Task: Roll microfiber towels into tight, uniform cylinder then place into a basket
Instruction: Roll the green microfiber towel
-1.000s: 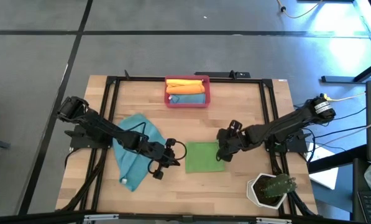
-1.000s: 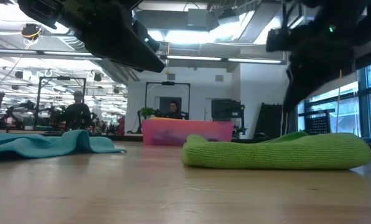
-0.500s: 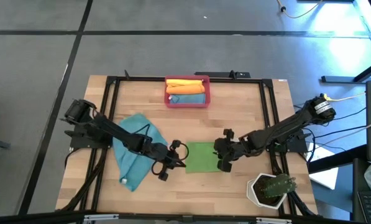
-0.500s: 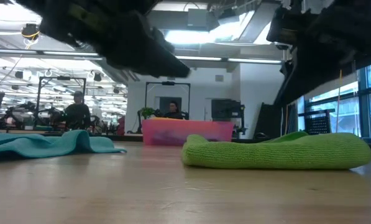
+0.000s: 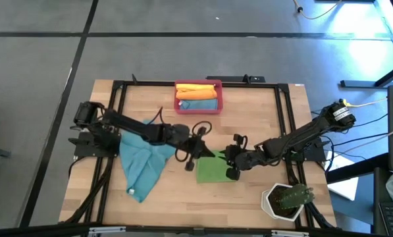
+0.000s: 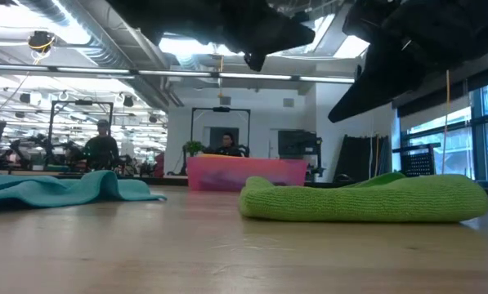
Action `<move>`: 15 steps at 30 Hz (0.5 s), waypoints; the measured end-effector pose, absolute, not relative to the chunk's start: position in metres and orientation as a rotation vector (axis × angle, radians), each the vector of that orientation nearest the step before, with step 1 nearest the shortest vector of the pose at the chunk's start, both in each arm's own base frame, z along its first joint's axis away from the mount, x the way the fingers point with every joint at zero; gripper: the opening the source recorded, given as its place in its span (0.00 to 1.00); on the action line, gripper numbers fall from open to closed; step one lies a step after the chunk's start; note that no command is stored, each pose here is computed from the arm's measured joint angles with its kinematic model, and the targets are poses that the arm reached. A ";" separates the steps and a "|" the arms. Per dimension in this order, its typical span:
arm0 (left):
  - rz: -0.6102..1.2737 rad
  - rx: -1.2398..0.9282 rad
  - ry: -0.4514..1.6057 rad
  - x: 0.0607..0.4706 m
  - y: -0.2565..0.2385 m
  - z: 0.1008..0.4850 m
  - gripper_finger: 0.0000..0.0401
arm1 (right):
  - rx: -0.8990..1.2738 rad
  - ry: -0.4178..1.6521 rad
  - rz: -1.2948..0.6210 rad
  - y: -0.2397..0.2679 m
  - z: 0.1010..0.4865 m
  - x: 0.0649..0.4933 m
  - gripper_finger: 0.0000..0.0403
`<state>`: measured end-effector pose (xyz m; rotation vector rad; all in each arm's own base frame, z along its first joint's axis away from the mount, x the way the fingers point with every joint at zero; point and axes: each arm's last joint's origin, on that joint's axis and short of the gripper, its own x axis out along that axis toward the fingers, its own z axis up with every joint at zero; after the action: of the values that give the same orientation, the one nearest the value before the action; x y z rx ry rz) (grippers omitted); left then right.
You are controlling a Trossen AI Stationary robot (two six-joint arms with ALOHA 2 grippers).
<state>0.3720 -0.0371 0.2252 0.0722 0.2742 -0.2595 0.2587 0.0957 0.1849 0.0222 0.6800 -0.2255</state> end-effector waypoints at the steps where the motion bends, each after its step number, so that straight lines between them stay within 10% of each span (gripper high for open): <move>1: -0.250 0.049 0.271 0.373 -0.034 0.226 0.00 | 0.021 0.679 -0.228 0.096 0.185 0.259 0.23; 15: -0.285 0.103 0.268 0.371 -0.046 0.226 0.00 | 0.037 0.676 -0.203 0.104 0.185 0.256 0.23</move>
<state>0.3712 -0.0456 0.2257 0.1033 0.2682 -0.2849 0.2557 0.1042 0.1849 0.0366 0.6756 -0.2025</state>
